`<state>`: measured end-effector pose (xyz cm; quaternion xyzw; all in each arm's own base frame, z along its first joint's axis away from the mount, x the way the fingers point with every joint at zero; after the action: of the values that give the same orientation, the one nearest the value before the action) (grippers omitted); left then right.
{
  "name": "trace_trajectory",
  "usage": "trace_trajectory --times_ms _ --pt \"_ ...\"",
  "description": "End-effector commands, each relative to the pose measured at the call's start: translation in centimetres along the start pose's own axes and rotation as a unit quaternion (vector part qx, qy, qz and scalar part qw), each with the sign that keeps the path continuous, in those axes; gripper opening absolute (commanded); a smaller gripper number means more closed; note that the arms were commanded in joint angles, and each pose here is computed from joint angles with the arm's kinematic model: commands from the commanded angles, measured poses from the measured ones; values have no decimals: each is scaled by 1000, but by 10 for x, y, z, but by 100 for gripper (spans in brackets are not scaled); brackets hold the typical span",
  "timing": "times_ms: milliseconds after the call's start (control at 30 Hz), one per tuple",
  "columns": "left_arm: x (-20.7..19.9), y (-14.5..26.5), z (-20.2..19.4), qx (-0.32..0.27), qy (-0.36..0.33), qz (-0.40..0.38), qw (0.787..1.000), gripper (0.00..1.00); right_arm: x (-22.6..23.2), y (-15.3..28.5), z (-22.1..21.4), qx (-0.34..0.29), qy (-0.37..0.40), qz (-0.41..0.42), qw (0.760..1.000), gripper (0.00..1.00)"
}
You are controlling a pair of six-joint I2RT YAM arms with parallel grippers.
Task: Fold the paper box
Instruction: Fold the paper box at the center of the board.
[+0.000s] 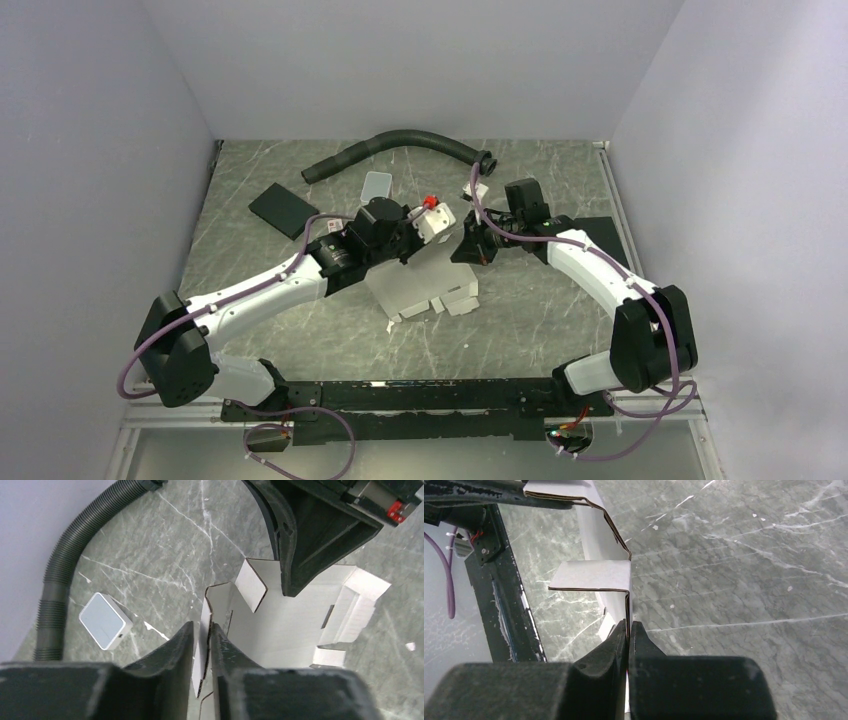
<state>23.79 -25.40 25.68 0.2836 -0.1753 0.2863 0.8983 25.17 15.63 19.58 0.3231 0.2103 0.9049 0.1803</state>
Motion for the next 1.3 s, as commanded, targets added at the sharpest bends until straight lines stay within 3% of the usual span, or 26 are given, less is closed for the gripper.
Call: trace_trajectory --times_ms 0,300,500,600,933,1267 --pt "14 19 25 -41 46 41 997 30 2 7 10 -29 40 -14 999 0" --pt "33 64 7 -71 156 99 980 81 -3 10 11 -25 73 -43 996 0" --pt "51 72 -41 -67 260 132 954 96 -12 7 16 -13 95 -96 991 2" --pt "56 55 -53 -57 257 122 957 96 -14 4 17 -4 99 -105 990 3" --pt "71 -11 -80 -54 253 46 965 71 -23 -10 22 31 145 -173 974 6" --pt "57 -32 -103 -140 209 -13 968 72 -23 -30 28 64 219 -242 943 10"
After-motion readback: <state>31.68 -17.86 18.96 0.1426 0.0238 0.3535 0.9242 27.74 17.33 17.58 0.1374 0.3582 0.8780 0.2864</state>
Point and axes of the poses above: each gripper's point midway between its finger pads, its own y axis back along the fingers, its own x axis along the line the jaws close on, z = x × y, the point moved 9 cm from there along y, back along the fingers, and after that the axes turned 10 degrees about -y, right-handed, at the moved point
